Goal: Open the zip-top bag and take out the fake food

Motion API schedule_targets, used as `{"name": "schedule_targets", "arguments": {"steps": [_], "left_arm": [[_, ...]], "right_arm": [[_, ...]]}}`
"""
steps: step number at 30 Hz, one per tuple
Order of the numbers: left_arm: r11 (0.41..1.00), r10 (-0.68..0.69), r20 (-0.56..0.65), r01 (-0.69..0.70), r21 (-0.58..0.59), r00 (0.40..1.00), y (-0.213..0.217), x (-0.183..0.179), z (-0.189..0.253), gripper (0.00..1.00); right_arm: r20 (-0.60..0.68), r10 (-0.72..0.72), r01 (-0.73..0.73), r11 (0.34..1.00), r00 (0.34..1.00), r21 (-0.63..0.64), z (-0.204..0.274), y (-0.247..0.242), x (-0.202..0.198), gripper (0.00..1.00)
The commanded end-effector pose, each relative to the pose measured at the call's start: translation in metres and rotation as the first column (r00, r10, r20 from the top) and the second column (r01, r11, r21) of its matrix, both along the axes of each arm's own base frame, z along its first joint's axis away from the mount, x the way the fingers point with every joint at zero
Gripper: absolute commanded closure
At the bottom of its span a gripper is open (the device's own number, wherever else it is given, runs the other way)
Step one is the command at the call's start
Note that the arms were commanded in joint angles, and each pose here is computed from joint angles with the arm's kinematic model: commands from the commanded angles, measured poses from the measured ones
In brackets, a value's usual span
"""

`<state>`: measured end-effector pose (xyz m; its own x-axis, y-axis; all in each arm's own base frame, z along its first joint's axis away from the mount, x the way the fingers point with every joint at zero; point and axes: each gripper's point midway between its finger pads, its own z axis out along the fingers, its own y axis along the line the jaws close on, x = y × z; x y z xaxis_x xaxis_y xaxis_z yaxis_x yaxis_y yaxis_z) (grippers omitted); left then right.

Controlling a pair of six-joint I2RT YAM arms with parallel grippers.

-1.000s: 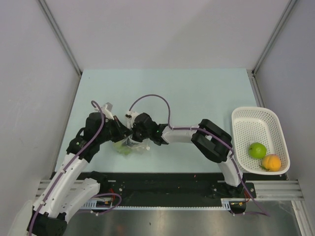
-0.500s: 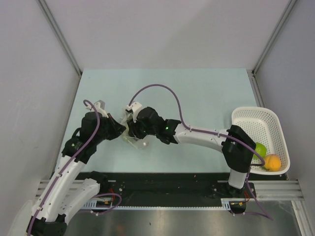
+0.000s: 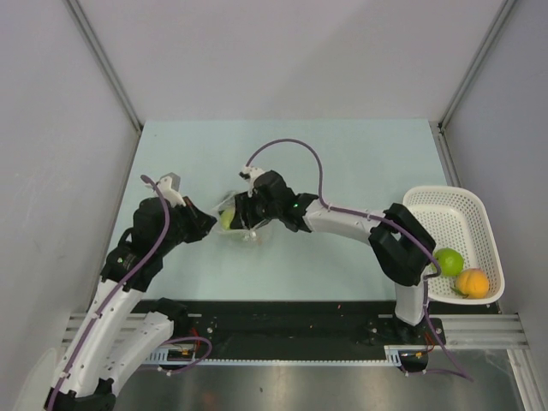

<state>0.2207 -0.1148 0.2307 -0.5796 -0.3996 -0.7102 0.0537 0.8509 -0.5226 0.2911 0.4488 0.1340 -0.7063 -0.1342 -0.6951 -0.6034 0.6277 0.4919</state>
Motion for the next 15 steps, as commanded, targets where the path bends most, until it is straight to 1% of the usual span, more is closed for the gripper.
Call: {"name": "schedule_targets", "arguments": {"steps": [1,4,5,7,9,11,13,14,15], "left_arm": [[0.995,-0.090,0.063,0.092,-0.038,0.994,-0.016,0.001,0.013,1.00],[0.992,-0.113,0.020,0.114,-0.052,0.993,-0.022,0.001,-0.001,1.00],[0.992,-0.117,-0.001,0.117,-0.050,0.993,-0.023,-0.001,-0.006,1.00],[0.990,-0.130,-0.016,0.129,-0.054,0.991,-0.025,-0.002,-0.010,1.00],[0.989,-0.135,-0.019,0.134,-0.067,0.991,-0.027,-0.002,-0.012,1.00],[0.986,-0.149,-0.024,0.147,-0.083,0.989,-0.031,-0.003,-0.015,1.00],[0.984,-0.157,-0.036,0.154,-0.085,0.987,-0.032,-0.004,-0.018,1.00],[0.984,-0.161,-0.044,0.157,-0.082,0.986,-0.032,-0.005,-0.020,1.00],[0.985,-0.160,-0.044,0.156,-0.078,0.986,-0.031,-0.005,-0.021,1.00]], "right_arm": [[0.026,0.117,-0.116,0.992,0.993,-0.051,-0.012,0.019,-0.031,0.40],[0.030,0.137,-0.135,0.988,0.990,-0.082,-0.029,0.026,-0.040,0.35],[0.029,0.135,-0.132,0.987,0.990,-0.096,-0.036,0.027,-0.040,0.29],[0.037,0.133,-0.128,0.985,0.990,-0.113,-0.042,0.027,-0.038,0.24],[0.042,0.132,-0.126,0.984,0.990,-0.129,-0.047,0.027,-0.036,0.22],[0.068,0.144,-0.133,0.980,0.987,-0.148,-0.046,0.028,-0.037,0.15],[0.113,0.150,-0.131,0.978,0.982,-0.161,-0.034,0.030,-0.037,0.08],[0.135,0.166,-0.143,0.976,0.977,-0.165,-0.028,0.031,-0.037,0.07],[0.159,0.167,-0.142,0.977,0.973,-0.160,-0.018,0.033,-0.035,0.04]]}}
